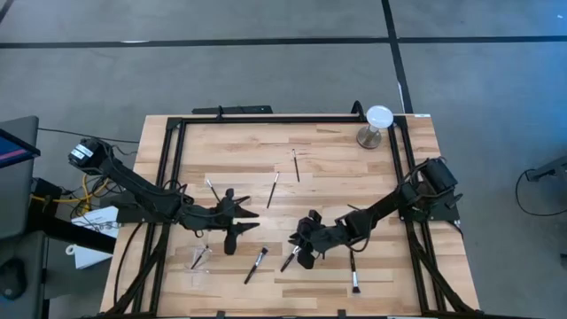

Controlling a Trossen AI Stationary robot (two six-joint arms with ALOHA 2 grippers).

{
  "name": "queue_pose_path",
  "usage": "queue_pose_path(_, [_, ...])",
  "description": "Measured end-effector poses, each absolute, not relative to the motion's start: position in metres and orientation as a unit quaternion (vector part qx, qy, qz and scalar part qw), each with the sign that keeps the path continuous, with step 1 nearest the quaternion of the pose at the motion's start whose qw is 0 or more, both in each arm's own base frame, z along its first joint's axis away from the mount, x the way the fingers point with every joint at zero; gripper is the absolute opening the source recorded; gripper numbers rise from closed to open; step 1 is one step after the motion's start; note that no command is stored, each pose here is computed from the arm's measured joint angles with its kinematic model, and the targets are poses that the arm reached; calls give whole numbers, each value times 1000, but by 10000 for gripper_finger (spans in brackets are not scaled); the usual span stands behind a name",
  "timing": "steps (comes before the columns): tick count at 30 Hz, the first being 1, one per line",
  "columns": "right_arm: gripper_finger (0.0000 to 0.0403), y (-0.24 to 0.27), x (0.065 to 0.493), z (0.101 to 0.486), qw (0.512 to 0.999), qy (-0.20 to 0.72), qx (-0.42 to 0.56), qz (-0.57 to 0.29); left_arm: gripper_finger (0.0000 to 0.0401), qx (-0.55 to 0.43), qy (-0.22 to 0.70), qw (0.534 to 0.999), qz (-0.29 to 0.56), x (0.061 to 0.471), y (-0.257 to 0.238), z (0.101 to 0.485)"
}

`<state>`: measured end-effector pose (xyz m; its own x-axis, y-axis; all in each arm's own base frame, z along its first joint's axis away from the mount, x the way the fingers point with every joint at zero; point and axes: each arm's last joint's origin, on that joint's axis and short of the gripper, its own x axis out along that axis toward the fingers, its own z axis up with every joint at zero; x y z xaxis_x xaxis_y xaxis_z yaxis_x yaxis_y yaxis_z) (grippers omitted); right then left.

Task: Put items in baskets/containers
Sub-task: Put the liner brush into the transparent organizer

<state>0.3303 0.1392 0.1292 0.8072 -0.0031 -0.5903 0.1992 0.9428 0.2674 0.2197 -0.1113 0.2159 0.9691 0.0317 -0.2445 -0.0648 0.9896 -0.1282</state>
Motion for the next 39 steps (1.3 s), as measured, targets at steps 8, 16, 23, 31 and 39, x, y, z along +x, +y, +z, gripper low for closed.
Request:
queue_pose_path(8, [56, 155, 334, 148, 918, 372, 119, -62, 116, -47, 122, 991, 18, 217, -107, 222])
queue_pose_path(16, [56, 154, 328, 163, 866, 454, 137, -162, 116, -45, 154, 986, 48, 215, -93, 220])
queue_pose_path(23, [56, 144, 296, 155, 781, 566, 89, -251, 116, -61, 180, 980, 51, 214, -92, 214])
queue_pose_path(31, [56, 132, 263, 157, 675, 674, 9, -300, 116, -71, 188, 979, 12, 213, -95, 214])
queue_pose_path(39, [56, 122, 235, 153, 666, 707, 11, -235, 116, -82, 194, 978, -12, 212, -99, 214])
